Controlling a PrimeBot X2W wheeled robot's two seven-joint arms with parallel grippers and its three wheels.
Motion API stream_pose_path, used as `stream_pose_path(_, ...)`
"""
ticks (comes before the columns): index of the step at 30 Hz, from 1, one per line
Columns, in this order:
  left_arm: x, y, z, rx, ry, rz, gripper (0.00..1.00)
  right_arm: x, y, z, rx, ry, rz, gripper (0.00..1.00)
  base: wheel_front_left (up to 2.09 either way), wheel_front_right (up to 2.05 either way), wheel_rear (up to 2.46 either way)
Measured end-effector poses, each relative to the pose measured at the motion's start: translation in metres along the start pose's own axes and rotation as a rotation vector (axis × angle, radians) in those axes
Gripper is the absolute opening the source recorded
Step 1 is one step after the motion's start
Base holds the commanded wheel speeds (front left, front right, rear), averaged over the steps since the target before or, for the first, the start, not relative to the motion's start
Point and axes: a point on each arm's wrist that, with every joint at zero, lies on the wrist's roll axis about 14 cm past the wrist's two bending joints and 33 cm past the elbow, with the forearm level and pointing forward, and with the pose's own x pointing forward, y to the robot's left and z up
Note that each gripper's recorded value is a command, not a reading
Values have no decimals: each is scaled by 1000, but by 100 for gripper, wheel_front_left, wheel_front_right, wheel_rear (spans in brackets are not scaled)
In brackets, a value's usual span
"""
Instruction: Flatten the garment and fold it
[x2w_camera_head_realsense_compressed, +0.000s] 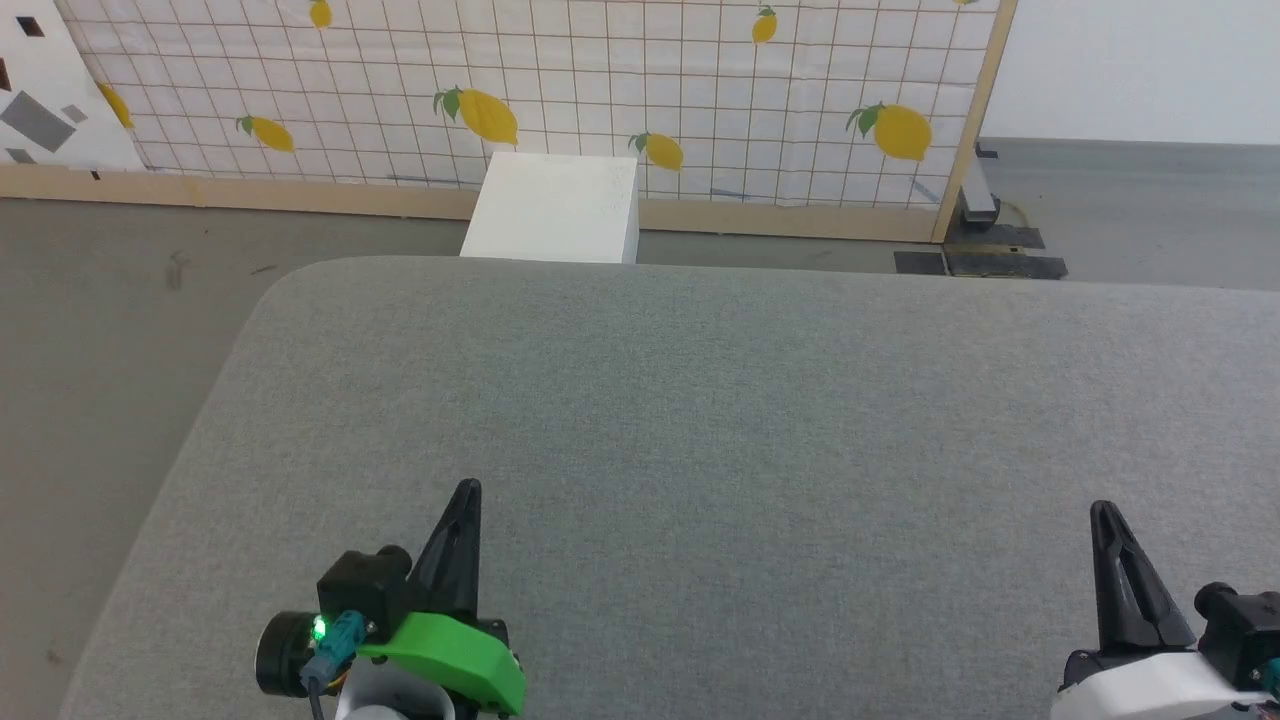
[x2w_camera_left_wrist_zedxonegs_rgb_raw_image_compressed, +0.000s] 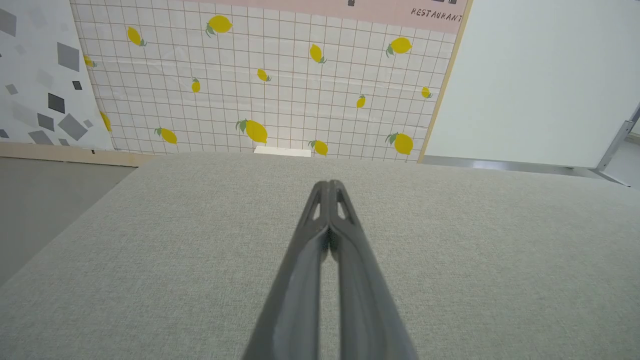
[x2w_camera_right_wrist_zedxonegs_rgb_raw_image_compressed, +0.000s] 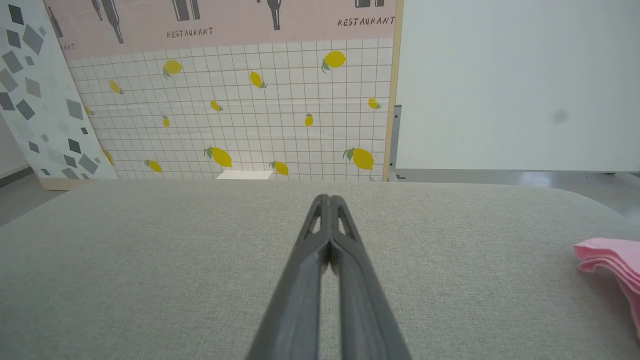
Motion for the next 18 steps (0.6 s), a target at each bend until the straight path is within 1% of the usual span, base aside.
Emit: stream_pose_path(18, 3, 5, 2, 36, 16, 13, 0, 4, 6, -3, -12, 23, 19, 0, 0, 0, 0)
